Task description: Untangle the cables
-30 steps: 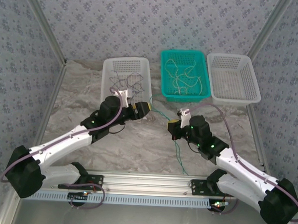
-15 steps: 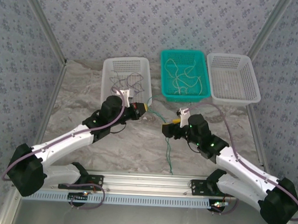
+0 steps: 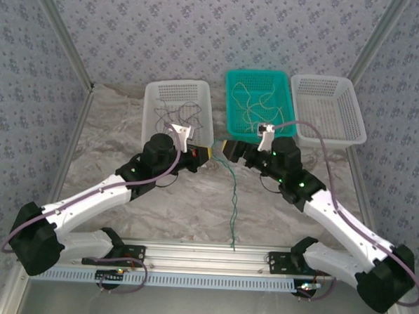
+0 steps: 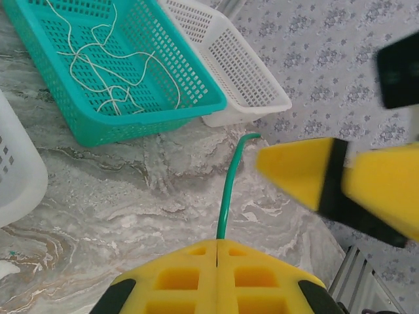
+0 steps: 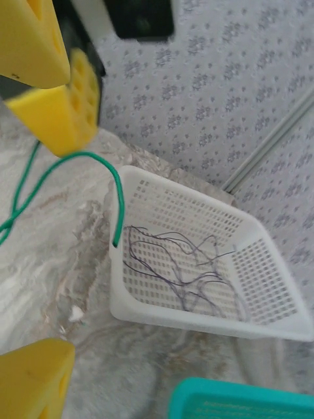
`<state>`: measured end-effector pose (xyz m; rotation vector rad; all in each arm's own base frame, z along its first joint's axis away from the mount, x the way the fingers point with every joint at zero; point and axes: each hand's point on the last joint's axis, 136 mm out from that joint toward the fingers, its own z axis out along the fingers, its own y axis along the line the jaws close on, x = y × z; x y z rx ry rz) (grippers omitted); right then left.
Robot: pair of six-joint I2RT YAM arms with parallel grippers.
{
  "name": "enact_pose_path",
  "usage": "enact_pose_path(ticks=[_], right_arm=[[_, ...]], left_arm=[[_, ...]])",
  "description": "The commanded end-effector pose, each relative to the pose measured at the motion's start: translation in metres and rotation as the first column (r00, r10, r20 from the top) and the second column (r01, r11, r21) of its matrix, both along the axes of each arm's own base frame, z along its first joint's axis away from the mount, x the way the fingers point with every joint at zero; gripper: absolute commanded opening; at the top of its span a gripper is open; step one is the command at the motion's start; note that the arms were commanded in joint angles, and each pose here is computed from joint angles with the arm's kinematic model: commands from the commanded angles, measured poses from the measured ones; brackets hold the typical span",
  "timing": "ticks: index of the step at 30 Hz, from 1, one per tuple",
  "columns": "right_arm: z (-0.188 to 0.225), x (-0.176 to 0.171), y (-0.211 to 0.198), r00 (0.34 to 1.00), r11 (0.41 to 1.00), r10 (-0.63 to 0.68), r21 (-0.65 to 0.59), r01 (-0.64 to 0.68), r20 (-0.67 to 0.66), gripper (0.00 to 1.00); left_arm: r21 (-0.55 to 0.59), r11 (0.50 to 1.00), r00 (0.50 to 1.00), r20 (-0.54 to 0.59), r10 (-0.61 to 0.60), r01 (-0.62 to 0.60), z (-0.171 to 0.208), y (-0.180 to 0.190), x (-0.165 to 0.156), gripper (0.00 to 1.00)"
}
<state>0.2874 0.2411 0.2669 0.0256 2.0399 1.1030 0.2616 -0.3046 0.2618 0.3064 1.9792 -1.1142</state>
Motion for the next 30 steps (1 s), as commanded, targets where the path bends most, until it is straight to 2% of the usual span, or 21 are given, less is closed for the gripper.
enact_pose_path(ticks=[1,4,8,11,16,19,22,26,30], right_arm=[[0.022,0.008,0.014,0.994,0.984,-0.022,0.175,0.041,-0.108,0.95],[0.023,0.015,0.022,0.992,0.976,-0.022,0.212,0.048,-0.127,0.82],[0.016,0.023,0.031,0.985,0.965,-0.019,0.253,0.063,-0.174,0.58],[0.018,0.025,0.042,0.984,0.956,0.016,0.291,0.037,-0.178,0.5],[0.022,0.024,0.053,0.984,0.951,0.054,0.31,0.002,-0.172,0.43],[0.023,0.023,0.058,0.983,0.947,0.066,0.321,-0.008,-0.17,0.26],[0.02,0.023,0.059,0.985,0.955,0.05,0.297,0.0,-0.163,0.01],[0.016,0.026,0.05,0.99,0.965,0.002,0.259,0.035,-0.14,0.0],[0.012,0.035,0.016,0.986,0.978,-0.129,0.149,0.144,-0.105,0.0]], left_arm=[[-0.036,0.999,0.997,0.076,-0.031,0.034,0.028,-0.007,-0.002,0.0],[-0.034,0.999,0.997,0.076,-0.032,0.035,0.027,-0.008,-0.002,0.0],[-0.034,0.999,0.996,0.081,-0.035,0.038,0.028,-0.009,-0.003,0.0],[-0.031,0.999,0.996,0.083,-0.035,0.038,0.029,-0.009,-0.003,0.0],[-0.028,0.999,0.995,0.091,-0.034,0.037,0.029,-0.008,-0.004,0.0],[-0.026,0.999,0.995,0.09,-0.031,0.033,0.028,-0.008,-0.002,0.0],[-0.026,0.999,0.996,0.089,-0.03,0.033,0.028,-0.009,-0.002,0.0],[-0.015,1.0,0.996,0.088,-0.022,0.023,0.027,-0.007,-0.001,0.0],[0.037,0.998,0.996,0.08,0.04,-0.043,0.02,0.007,0.002,0.0]])
